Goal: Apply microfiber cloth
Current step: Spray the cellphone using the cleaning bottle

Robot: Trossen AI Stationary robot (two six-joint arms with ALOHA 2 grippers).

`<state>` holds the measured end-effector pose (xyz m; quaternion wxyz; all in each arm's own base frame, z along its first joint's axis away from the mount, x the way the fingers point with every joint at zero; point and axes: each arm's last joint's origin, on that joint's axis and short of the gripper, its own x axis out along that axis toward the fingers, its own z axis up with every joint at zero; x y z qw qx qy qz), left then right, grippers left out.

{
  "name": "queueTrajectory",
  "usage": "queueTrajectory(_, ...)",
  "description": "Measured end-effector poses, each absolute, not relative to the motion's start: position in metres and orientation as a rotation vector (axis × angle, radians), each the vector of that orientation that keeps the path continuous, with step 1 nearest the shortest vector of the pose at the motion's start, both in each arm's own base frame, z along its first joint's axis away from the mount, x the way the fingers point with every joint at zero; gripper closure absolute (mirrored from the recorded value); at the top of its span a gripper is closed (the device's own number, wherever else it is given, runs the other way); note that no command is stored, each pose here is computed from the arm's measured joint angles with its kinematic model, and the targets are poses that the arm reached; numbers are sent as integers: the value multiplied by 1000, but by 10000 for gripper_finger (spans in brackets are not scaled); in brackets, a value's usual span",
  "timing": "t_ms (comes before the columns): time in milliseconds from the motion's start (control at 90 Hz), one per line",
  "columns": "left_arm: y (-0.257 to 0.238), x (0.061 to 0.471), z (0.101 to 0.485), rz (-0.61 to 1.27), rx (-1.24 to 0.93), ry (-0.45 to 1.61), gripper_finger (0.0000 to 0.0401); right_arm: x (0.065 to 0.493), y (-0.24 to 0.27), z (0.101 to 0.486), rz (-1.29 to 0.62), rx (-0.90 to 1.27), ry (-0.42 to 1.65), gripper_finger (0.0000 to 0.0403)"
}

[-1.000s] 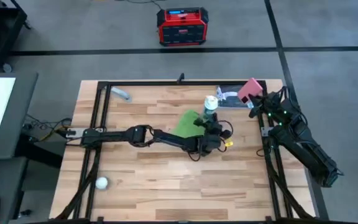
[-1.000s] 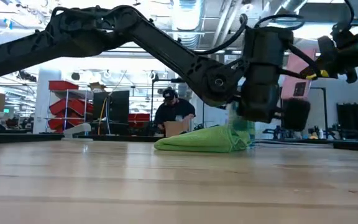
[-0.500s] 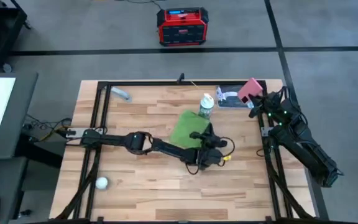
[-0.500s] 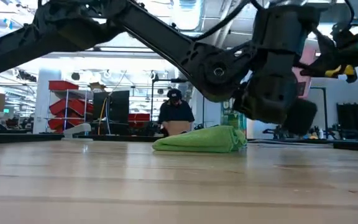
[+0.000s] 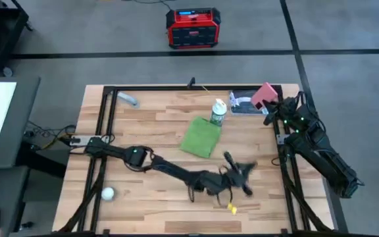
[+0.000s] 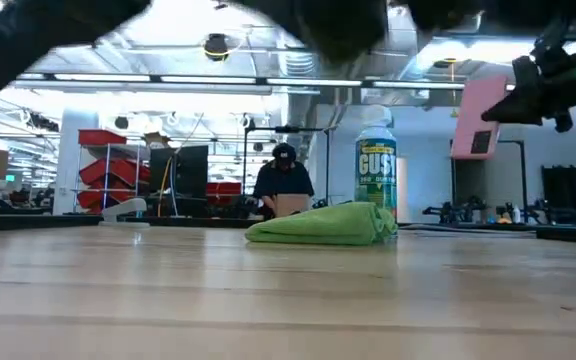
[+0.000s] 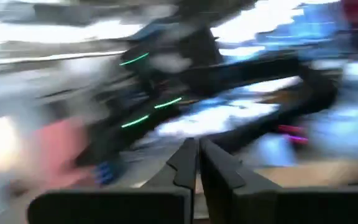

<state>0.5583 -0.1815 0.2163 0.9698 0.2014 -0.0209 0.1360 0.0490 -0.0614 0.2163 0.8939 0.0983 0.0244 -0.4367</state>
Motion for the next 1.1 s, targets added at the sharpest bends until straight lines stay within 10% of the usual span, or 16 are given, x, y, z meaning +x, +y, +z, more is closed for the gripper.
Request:
queueTrajectory(233, -192, 543, 225, -136, 286, 261, 401, 49, -61, 216, -900, 204, 49, 389)
queueTrajectory(500, -189, 528, 192, -121, 199, 614, 401, 49, -61, 217, -900, 204, 47, 389)
queueTrajectory(1100, -224, 530, 226, 3, 152, 214, 401, 49, -61, 217, -899, 204, 46, 389)
